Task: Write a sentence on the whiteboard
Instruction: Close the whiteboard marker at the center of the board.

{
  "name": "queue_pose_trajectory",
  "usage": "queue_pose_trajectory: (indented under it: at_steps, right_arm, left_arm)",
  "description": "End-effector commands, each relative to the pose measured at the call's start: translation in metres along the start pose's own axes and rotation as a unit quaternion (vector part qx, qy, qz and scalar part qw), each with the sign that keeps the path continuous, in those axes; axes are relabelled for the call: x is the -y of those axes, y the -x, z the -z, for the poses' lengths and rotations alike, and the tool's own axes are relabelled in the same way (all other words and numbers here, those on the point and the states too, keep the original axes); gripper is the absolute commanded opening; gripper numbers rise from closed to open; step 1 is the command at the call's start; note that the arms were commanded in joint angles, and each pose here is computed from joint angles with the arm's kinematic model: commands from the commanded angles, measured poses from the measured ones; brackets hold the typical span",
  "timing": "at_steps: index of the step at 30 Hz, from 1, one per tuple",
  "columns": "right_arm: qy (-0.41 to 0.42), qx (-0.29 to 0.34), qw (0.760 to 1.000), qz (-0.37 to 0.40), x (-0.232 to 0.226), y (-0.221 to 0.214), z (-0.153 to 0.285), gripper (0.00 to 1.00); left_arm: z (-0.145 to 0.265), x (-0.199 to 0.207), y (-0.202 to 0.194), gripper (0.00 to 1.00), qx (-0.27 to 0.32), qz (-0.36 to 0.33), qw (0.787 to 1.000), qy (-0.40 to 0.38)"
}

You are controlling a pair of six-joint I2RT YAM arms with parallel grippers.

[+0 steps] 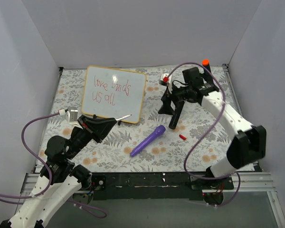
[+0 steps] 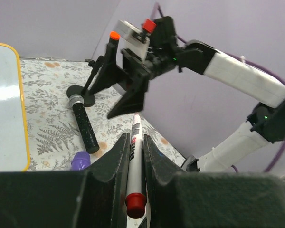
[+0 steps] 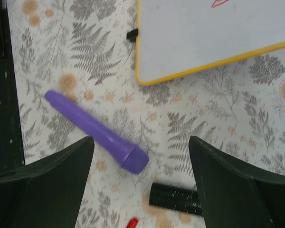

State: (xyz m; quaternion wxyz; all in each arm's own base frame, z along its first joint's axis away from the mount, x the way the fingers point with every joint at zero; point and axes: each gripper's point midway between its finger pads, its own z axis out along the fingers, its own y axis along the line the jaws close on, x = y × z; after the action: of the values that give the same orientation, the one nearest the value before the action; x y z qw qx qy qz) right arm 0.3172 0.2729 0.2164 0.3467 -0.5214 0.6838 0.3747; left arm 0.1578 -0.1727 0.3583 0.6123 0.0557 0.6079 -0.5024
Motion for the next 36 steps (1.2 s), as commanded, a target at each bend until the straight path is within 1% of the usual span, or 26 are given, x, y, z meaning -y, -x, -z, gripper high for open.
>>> queue_pose_trajectory:
  at_steps: [1,2,3,5,6,8,10,11,14,22,25,30,33,36]
  right_arm:
    - [-0.081,-0.06,0.994,0.039,-0.034,-0.044,0.05,0.91]
    - [-0.116,-0.041,0.991,0.059,-0.039,-0.034,0.066,0.98]
    - [-0.134,-0.057,0.989,0.032,-0.035,-0.056,0.072,0.98]
    - [-0.166,-0.08,0.983,-0.016,-0.031,-0.083,0.085,0.98]
    - [-0.16,-0.097,0.982,-0.03,-0.035,-0.1,0.089,0.98]
    - [-0.127,-0.111,0.985,-0.037,-0.057,-0.113,0.092,0.98]
    - [-0.126,-0.11,0.985,-0.031,-0.066,-0.121,0.096,0.97]
    - [-0.14,-0.104,0.985,-0.013,-0.068,-0.118,0.103,0.97]
    - [-0.172,-0.128,0.977,-0.017,-0.065,-0.138,0.113,0.97]
    - [-0.186,-0.148,0.971,-0.005,-0.065,-0.17,0.11,0.97]
    - [-0.179,-0.153,0.972,-0.013,-0.065,-0.183,0.107,0.96]
    - [-0.169,-0.152,0.973,-0.042,-0.059,-0.194,0.105,0.92]
    - [-0.168,-0.17,0.969,-0.057,-0.055,-0.201,0.106,0.88]
    - [-0.165,-0.188,0.966,-0.058,-0.053,-0.209,0.106,0.81]
  left_arm:
    - [0.0,0.015,-0.001,0.0,-0.001,-0.006,0.999,-0.048]
    - [0.001,0.016,-0.002,0.0,-0.001,-0.006,0.999,-0.051]
    - [0.001,0.014,-0.007,0.0,-0.007,-0.004,0.999,-0.051]
    - [0.002,0.02,-0.004,0.0,0.001,-0.003,0.998,-0.069]
    - [0.002,0.019,-0.008,0.0,-0.003,-0.001,0.998,-0.07]
    - [0.003,0.02,-0.011,0.0,-0.006,0.004,0.997,-0.077]
    - [0.005,0.018,-0.015,0.0,-0.007,0.01,0.997,-0.078]
    - [0.005,0.019,-0.015,0.0,-0.004,0.013,0.997,-0.08]
    - [0.005,0.018,-0.017,0.0,-0.002,0.017,0.997,-0.082]
    - [0.0,0.014,-0.022,0.0,-0.012,0.03,0.996,-0.078]
    - [-0.001,0.011,-0.026,0.0,-0.015,0.034,0.997,-0.074]
    - [0.0,0.005,-0.031,0.0,-0.018,0.038,0.997,-0.064]
    - [0.0,0.002,-0.032,0.0,-0.017,0.037,0.997,-0.058]
    - [-0.002,0.0,-0.034,0.0,-0.021,0.036,0.998,-0.055]
